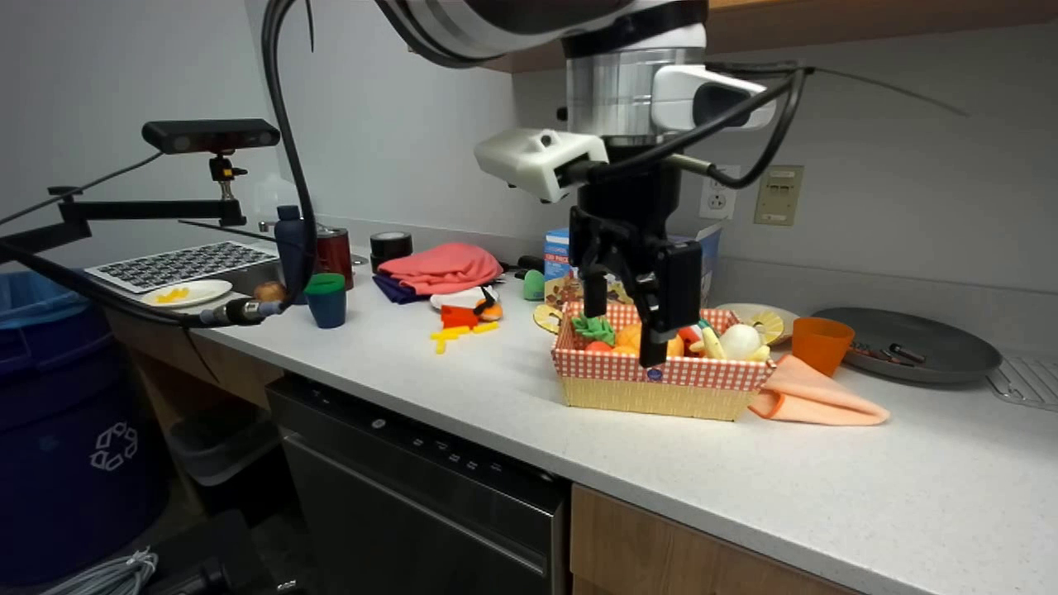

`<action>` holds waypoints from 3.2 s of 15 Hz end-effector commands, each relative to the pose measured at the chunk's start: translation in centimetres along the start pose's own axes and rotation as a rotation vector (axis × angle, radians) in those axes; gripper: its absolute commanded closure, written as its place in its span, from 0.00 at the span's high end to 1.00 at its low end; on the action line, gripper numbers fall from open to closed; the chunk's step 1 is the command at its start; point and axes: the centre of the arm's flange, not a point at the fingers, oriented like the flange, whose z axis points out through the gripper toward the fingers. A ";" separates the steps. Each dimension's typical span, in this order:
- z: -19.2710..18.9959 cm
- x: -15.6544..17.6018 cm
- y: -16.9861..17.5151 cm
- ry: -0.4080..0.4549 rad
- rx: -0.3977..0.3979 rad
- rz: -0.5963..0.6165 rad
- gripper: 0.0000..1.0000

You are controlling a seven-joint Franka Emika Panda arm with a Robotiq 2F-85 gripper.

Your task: Open the drawer on the left.

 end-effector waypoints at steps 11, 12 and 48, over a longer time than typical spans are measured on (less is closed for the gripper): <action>2.2 1.9 3.3 -0.026 -0.007 0.071 1.00; 2.9 2.4 4.3 -0.038 -0.007 0.088 1.00; 21.2 3.9 21.0 -0.214 0.005 0.434 1.00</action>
